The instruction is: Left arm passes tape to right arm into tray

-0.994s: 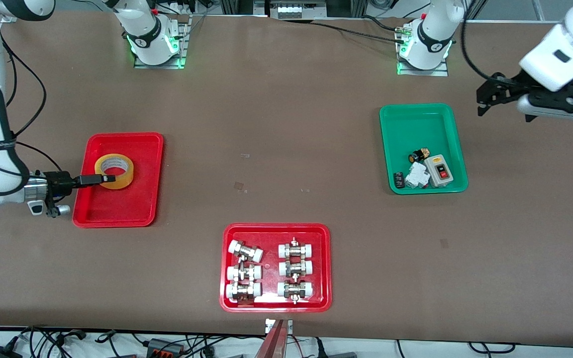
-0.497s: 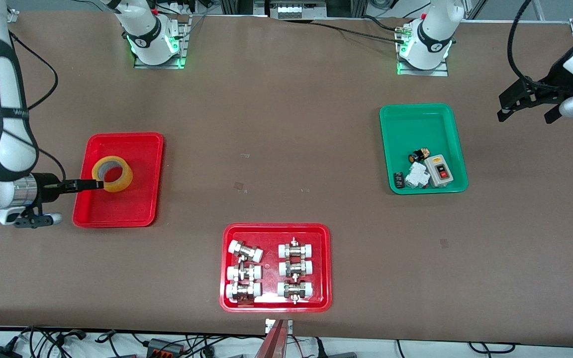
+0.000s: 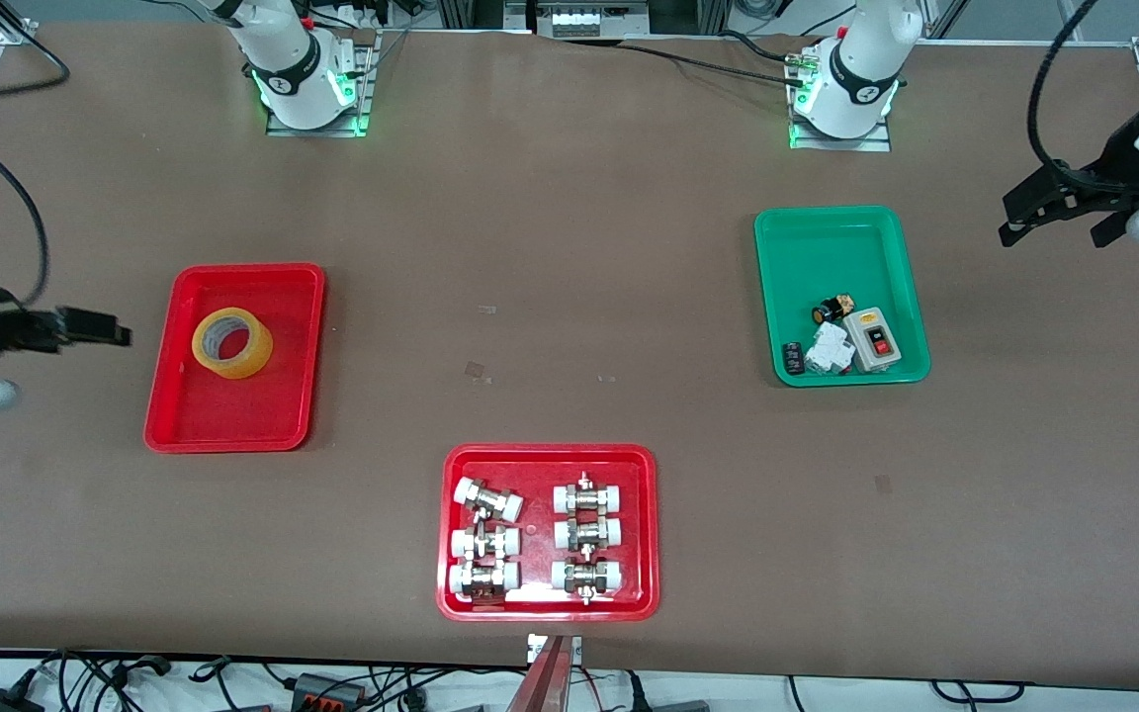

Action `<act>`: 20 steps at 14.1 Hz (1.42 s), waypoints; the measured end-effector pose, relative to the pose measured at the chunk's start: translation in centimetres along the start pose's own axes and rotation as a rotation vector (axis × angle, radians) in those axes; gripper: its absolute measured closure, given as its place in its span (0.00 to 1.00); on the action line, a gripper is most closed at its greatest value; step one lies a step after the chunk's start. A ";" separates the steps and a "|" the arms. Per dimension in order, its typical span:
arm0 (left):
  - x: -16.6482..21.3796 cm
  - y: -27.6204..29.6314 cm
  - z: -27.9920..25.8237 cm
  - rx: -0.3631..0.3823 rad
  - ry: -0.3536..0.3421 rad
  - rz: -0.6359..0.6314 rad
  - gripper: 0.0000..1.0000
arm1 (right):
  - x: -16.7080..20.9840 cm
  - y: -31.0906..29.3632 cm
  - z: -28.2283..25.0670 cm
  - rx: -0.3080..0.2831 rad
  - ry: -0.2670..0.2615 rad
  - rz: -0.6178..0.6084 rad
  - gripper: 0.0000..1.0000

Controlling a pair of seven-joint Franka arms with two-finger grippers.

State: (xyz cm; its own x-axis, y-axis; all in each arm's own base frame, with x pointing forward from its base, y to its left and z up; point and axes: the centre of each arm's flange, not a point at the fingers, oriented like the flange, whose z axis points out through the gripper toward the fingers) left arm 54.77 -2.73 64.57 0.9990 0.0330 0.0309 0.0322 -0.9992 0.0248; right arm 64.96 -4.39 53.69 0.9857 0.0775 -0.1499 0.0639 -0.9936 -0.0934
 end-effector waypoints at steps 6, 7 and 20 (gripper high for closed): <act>-0.2 -1.1 0.2 0.003 -0.030 -0.020 0.00 | -1.7 0.2 -3.2 -0.029 0.048 0.152 0.00; -0.2 -1.1 0.2 0.003 -0.030 -0.020 0.00 | -1.4 0.1 -3.6 -0.042 0.081 0.156 0.00; -0.3 -1.2 0.3 0.003 -0.040 -0.021 0.00 | -3.6 -0.7 -4.5 -0.116 0.183 0.106 0.00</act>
State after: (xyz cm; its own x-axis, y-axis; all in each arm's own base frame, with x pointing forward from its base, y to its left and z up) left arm 54.40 -1.56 64.19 0.9985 0.0534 -0.0098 0.0536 -0.9983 0.0217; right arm 62.04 -4.39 58.72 0.9990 -0.0334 0.0289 -0.0342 -0.9990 0.0287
